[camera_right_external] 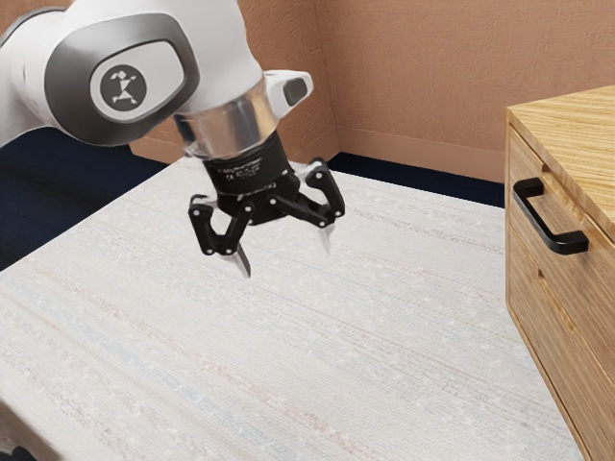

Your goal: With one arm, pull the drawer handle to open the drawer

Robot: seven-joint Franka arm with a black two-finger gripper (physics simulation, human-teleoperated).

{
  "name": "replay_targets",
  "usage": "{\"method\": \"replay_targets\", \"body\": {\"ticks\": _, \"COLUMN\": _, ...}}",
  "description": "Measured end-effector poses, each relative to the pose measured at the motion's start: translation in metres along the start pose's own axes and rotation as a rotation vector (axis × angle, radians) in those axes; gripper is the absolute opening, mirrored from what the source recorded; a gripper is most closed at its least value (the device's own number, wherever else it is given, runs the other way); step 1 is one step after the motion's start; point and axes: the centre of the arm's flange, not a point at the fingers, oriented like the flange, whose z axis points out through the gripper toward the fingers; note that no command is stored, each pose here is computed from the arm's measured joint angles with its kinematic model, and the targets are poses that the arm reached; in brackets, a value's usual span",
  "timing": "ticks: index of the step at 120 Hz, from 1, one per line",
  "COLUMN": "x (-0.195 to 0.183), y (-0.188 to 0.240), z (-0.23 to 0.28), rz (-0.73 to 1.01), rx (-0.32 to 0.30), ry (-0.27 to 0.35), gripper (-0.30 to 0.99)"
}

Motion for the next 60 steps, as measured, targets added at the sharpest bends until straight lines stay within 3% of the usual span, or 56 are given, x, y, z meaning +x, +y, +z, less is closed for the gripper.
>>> {"method": "replay_targets", "body": {"ticks": 29, "x": 0.005, "y": 0.001, "z": -0.007, "rz": -0.129, "rx": -0.032, "ry": 0.040, "gripper": 0.69}}
{"method": "replay_targets", "body": {"ticks": 60, "x": -0.010, "y": 0.032, "z": 0.003, "rz": -0.157, "rx": -0.069, "ry": 0.040, "gripper": 0.69}}
